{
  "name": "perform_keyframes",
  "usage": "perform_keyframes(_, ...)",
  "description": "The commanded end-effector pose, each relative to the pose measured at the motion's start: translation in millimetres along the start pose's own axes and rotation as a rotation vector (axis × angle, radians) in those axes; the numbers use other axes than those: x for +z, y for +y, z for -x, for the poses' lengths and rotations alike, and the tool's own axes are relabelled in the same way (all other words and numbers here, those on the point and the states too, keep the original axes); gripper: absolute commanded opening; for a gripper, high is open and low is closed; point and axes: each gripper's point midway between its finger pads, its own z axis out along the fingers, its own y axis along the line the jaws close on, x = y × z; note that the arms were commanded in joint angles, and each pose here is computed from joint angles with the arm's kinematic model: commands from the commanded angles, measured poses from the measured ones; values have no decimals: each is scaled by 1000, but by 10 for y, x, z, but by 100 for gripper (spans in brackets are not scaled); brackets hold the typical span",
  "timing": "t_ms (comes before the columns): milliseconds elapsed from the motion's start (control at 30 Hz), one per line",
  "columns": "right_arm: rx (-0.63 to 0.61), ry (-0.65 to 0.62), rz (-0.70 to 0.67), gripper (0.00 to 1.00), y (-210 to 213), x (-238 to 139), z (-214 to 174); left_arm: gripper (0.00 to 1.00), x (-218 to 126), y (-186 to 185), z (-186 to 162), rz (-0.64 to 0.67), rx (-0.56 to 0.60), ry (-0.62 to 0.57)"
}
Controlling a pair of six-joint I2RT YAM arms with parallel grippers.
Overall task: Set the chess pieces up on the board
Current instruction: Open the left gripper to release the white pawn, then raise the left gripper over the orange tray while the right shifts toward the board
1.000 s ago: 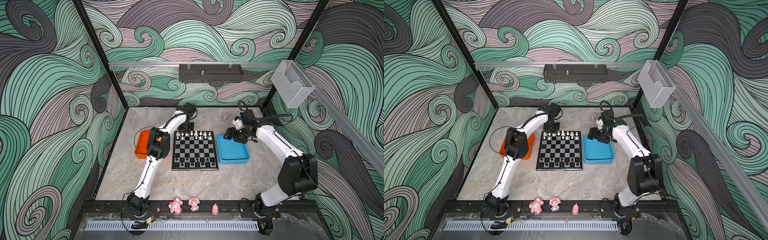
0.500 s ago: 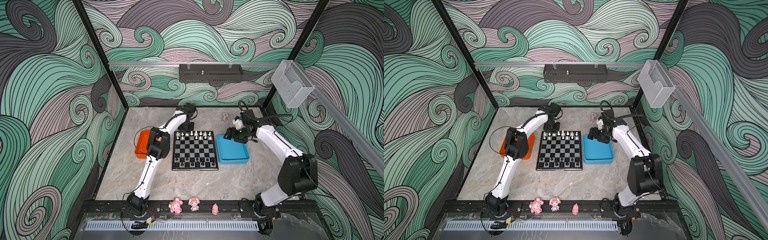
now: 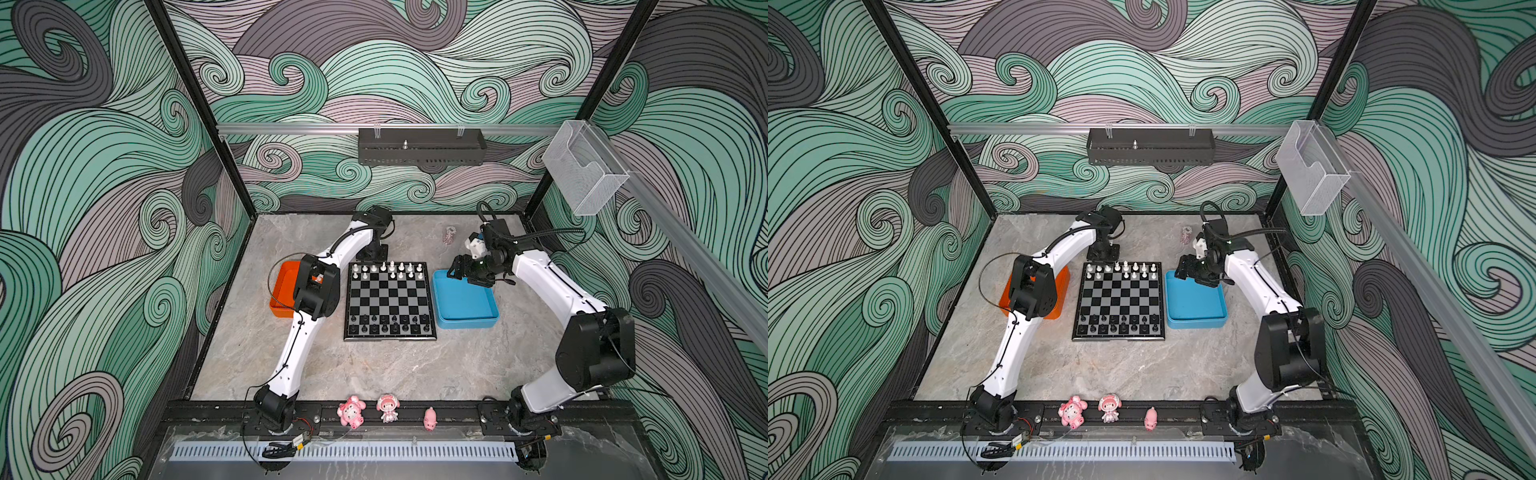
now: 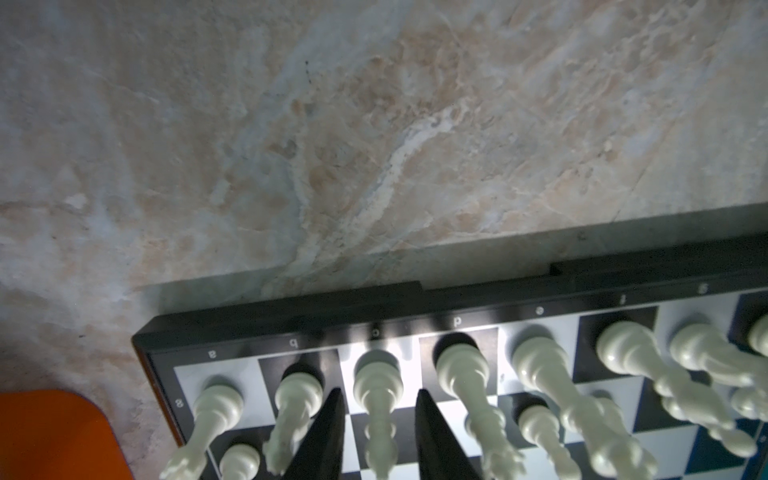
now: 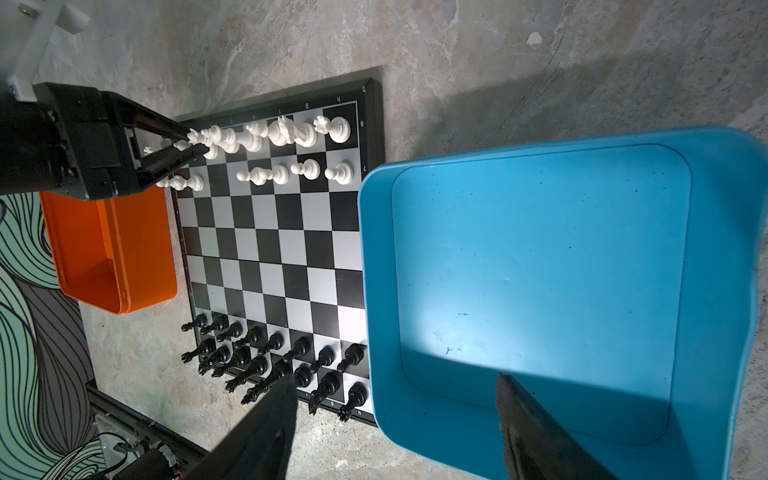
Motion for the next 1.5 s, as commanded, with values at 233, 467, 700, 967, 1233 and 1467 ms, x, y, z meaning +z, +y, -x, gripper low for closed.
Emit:
perform_keyframes(233, 3, -24, 6, 75, 25, -61, 61, 33, -444, -42, 156, -21, 2, -97)
perform_keyframes(467, 2, -35, 9, 75, 42, -109, 65, 34, -647, -15, 163, -17, 0, -124)
perform_keyframes(700, 2, -18, 11, 76, 73, -153, 55, 34, -1031, 123, 129, 27, -26, -174)
perform_keyframes(967, -35, 3, 23, 76, 181, -222, 9, 39, -1364, 438, -20, 71, -54, -220)
perform_keyframes(1233, -69, 19, 18, 75, 353, -184, -77, 70, -1589, 1193, -310, 101, -175, -270)
perform_keyframes(1467, -172, -9, 71, 73, 731, -99, -66, 96, -1410, 1866, -732, 138, -301, -170)
